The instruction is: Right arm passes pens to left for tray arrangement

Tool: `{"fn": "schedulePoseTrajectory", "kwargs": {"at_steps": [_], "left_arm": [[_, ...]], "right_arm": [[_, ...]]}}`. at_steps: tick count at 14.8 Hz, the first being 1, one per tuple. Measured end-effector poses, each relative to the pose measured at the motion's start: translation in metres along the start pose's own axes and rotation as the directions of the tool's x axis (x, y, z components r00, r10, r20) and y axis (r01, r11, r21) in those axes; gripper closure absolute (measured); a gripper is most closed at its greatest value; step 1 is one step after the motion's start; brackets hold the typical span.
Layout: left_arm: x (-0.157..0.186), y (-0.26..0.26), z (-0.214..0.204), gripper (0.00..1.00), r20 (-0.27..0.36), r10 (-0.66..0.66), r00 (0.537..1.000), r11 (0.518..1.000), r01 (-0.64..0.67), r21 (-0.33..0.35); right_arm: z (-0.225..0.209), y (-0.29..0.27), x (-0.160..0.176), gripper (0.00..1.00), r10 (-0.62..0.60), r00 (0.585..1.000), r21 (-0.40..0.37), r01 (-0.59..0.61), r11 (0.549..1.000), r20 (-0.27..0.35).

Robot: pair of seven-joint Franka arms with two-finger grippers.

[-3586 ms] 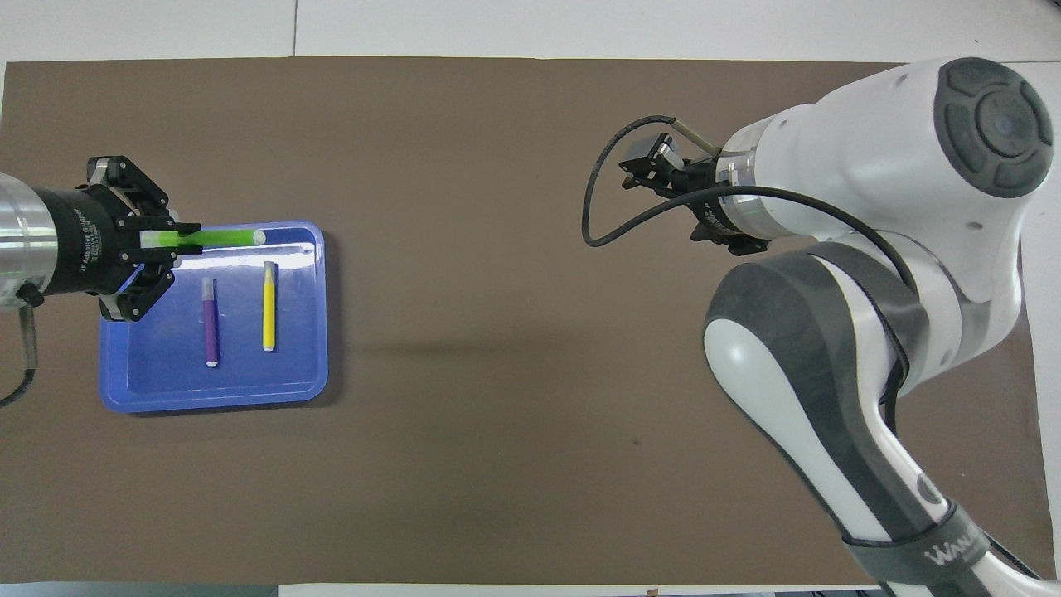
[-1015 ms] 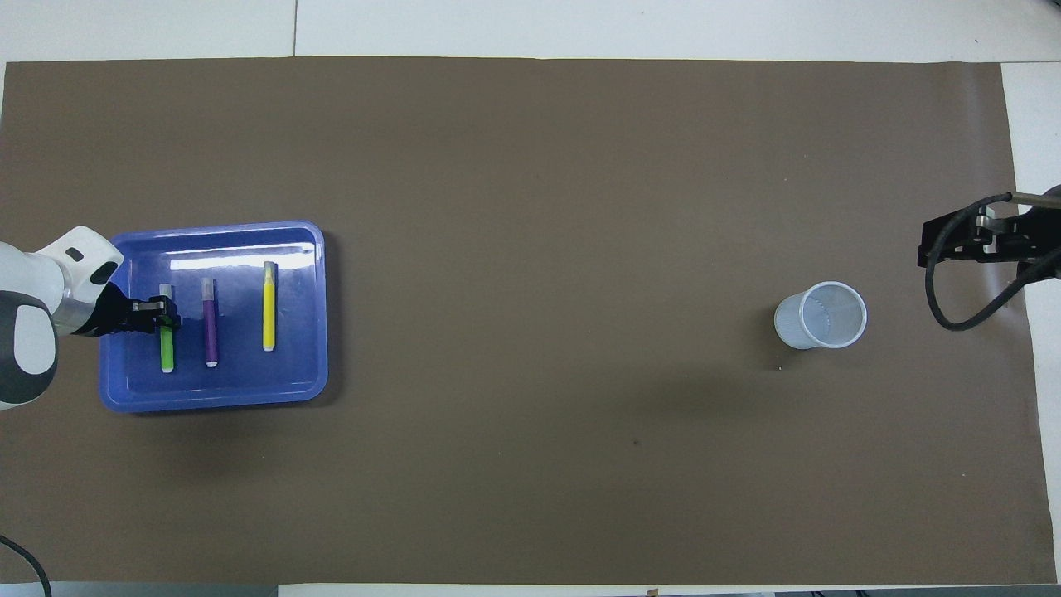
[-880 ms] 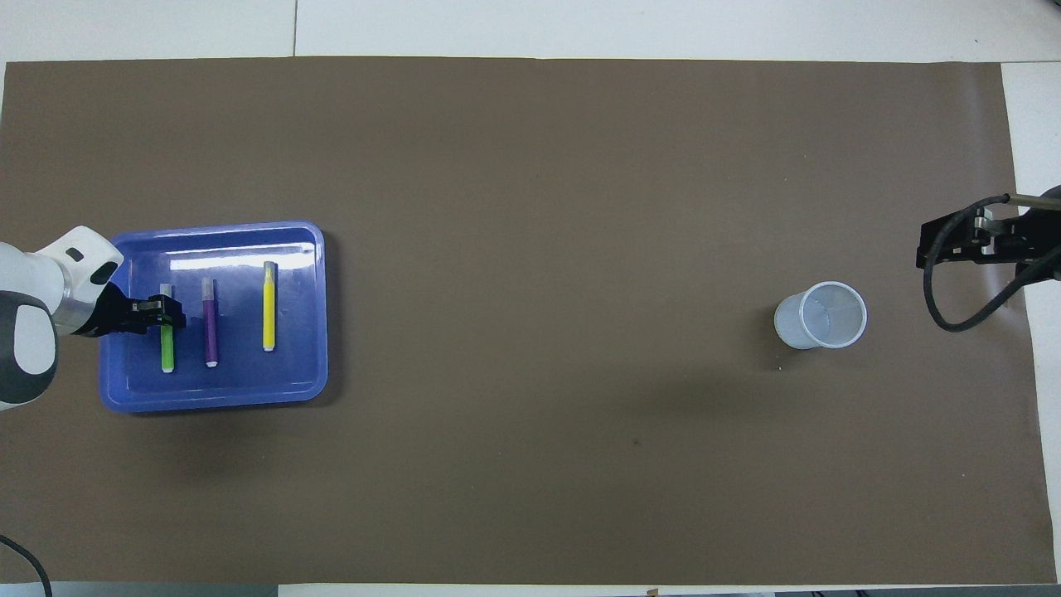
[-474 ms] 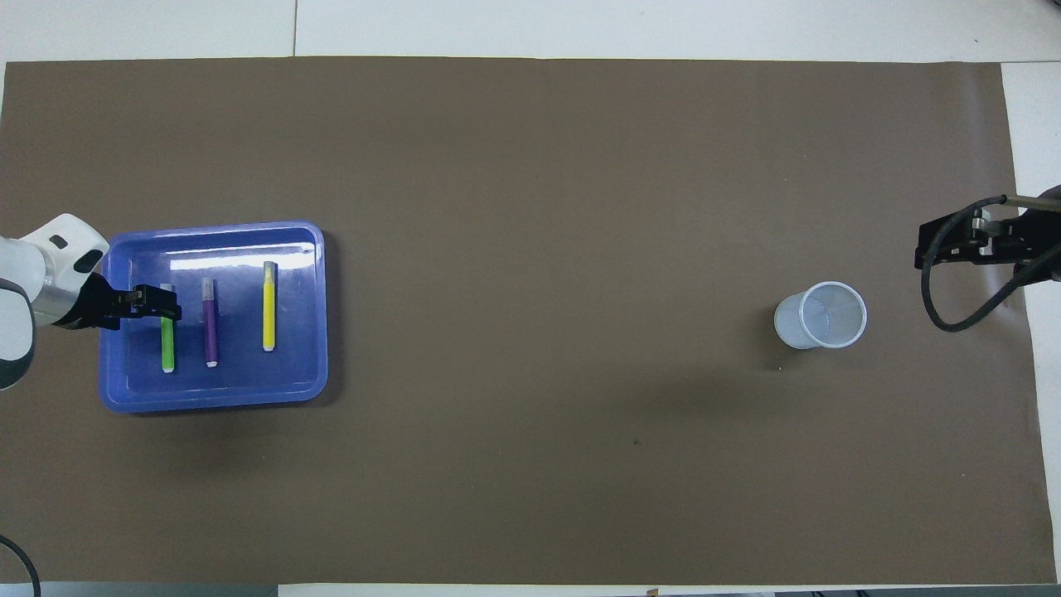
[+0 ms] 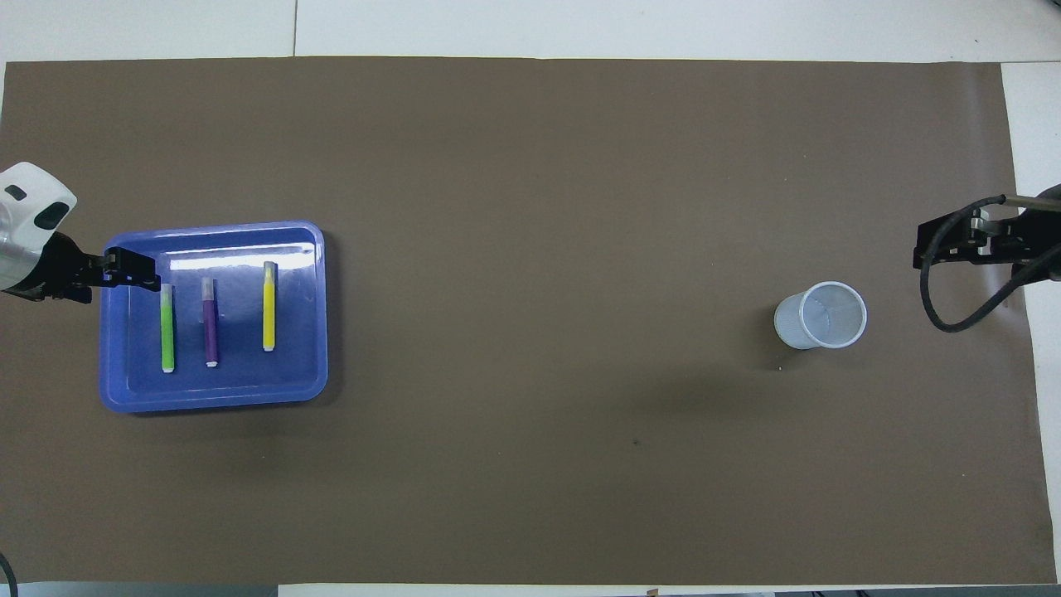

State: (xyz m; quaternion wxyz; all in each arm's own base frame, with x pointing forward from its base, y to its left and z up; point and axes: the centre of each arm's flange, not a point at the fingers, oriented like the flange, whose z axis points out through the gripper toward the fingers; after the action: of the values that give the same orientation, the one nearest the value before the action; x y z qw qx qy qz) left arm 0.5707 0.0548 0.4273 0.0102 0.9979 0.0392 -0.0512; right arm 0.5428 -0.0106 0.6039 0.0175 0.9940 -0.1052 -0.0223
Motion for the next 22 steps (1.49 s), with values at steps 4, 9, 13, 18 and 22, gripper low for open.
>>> {"fn": "schedulePoseTrajectory", "kwargs": {"at_steps": [4, 9, 13, 18, 22], "left_arm": [[-0.017, 0.039, -0.059, 0.00, 0.033, -0.005, 0.999, 1.000, 0.004, 0.029], [-0.068, 0.064, -0.129, 0.00, 0.055, 0.016, 0.998, 0.997, -0.020, 0.073], [-0.105, 0.058, -0.159, 0.00, 0.081, -0.020, 0.996, 0.998, 0.015, 0.056], [-0.087, 0.059, -0.161, 0.00, -0.009, -0.075, 0.997, 0.997, 0.076, 0.025], [-0.073, 0.079, -0.175, 0.00, -0.015, -0.040, 0.999, 0.999, 0.040, 0.029]], "right_arm": [[-0.010, -0.002, 0.001, 0.00, -0.001, 1.000, 0.010, 0.002, 1.000, -0.023], [-0.016, -0.002, 0.001, 0.00, -0.001, 0.999, 0.012, 0.002, 1.000, -0.032], [-0.015, -0.004, 0.001, 0.00, -0.002, 1.000, 0.027, 0.003, 1.000, -0.025], [-0.014, -0.005, -0.001, 0.00, -0.012, 1.000, 0.035, 0.013, 0.999, -0.013], [-0.013, -0.005, -0.001, 0.00, -0.016, 1.000, 0.034, 0.017, 0.999, -0.008]]}}
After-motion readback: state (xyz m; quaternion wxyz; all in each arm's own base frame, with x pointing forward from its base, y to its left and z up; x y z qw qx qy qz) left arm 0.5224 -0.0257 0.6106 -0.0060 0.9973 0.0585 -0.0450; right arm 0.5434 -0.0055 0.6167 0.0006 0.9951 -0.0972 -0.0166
